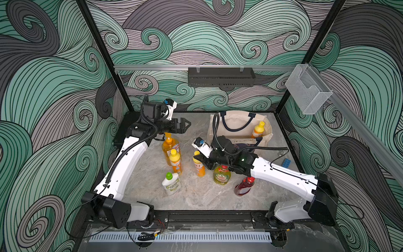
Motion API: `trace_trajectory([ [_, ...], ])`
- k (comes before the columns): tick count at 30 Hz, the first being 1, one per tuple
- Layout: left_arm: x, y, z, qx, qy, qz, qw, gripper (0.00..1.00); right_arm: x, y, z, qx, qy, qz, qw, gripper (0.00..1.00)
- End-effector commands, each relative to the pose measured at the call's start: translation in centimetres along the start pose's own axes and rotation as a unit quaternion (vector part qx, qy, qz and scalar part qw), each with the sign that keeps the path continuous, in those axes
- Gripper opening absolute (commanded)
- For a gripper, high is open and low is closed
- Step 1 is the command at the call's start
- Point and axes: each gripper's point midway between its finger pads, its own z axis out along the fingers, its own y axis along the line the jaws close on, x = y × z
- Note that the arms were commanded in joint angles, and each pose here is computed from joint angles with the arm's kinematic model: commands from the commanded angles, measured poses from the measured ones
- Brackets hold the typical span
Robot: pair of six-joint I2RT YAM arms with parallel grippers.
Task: Pack dish soap into the shopping bag
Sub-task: Pick up the bottle of dish soap at the center of the board.
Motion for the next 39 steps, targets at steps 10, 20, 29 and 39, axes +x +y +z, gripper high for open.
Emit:
trace_trajectory([
  [10,-0.1,-0.2,0.5,0.019,0.000,-0.010,1.000,0.98,-10.3,-1.8,-7.0,0.040,-0.120,-0.018,0.992,0.00],
  [20,-0.2,-0.8,0.8,0.038,0.000,-0.018,0.999,0.99,-13.4,-3.5,-9.8,0.072,-0.117,-0.012,0.991,0.00],
  [29,0.0,-1.2,0.9,0.048,0.002,-0.021,0.999,0.99,-16.5,-4.7,-12.2,0.087,-0.129,-0.026,0.987,0.00],
  [39,0.3,-2.1,1.3,0.063,0.007,-0.021,0.998,0.99,-18.1,-7.4,-13.3,0.100,-0.135,-0.007,0.986,0.00],
])
